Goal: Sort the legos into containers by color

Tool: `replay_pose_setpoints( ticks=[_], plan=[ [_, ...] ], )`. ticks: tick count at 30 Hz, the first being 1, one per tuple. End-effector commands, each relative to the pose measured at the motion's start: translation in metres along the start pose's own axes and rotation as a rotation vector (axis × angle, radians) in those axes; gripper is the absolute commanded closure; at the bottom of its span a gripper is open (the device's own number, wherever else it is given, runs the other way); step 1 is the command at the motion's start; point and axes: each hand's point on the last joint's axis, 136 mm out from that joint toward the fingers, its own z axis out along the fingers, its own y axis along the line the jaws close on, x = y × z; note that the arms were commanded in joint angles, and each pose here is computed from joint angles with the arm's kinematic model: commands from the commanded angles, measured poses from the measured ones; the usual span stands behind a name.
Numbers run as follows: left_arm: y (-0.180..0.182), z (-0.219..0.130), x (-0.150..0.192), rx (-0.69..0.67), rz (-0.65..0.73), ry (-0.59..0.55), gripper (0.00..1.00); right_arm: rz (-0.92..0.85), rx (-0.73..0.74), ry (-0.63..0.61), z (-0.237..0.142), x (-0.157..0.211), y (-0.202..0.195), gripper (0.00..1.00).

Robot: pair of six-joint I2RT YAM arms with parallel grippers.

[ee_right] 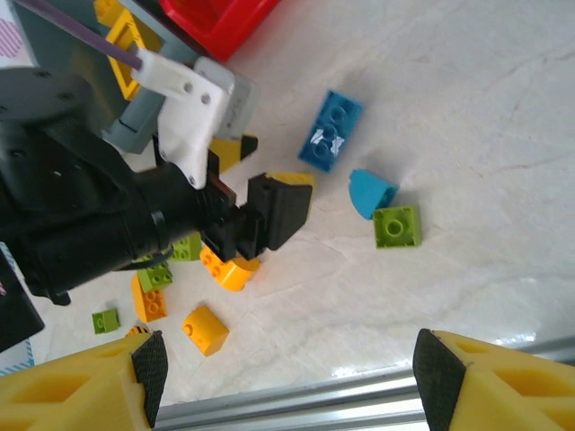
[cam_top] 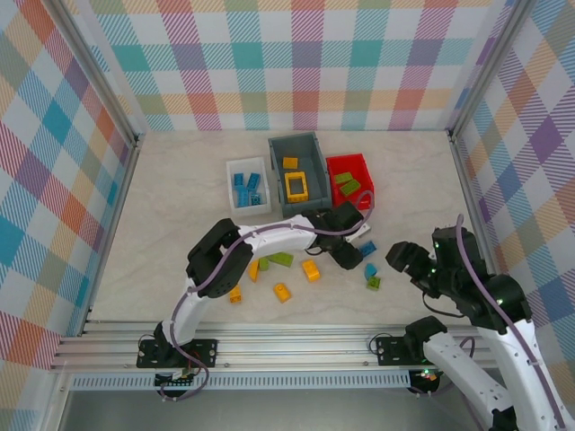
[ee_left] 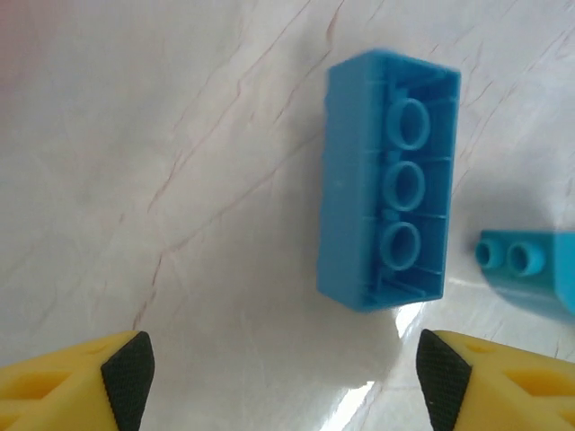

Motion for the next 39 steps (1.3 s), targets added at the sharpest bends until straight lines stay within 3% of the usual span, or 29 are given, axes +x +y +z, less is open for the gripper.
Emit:
replay_pose_setpoints(
  ticks=[1, 6, 11, 13, 25, 32, 39],
  plan=[
    [-0.010, 0.007, -0.007, 0.040, 0.071, -0.015, 0.17, 0.030, 0.026, 0.028, -0.003, 0.004, -0.003, 0.26],
    [-0.009, 0.000, -0.012, 0.022, 0.057, -0.050, 0.16, 0.018, 0.018, 0.025, -0.002, 0.000, 0.003, 0.27],
    [-0.015, -0.030, -0.042, 0.033, 0.019, -0.181, 0.15, 0.004, 0.022, 0.020, 0.000, -0.002, 0.003, 0.27],
    [-0.017, -0.031, -0.052, 0.040, 0.013, -0.183, 0.14, 0.006, 0.027, 0.020, 0.001, -0.002, 0.003, 0.27],
    [-0.014, 0.025, -0.060, -0.072, 0.017, -0.095, 0.17, 0.012, -0.114, -0.187, -0.042, -0.022, 0.009, 0.26],
    [-0.012, 0.046, -0.056, -0.120, 0.018, -0.050, 0.20, 0.010, -0.122, -0.190, -0.046, -0.022, 0.010, 0.26],
    [-0.012, 0.053, -0.049, -0.134, 0.021, -0.027, 0.50, 0.011, -0.121, -0.179, -0.042, -0.021, 0.010, 0.27]
  ],
)
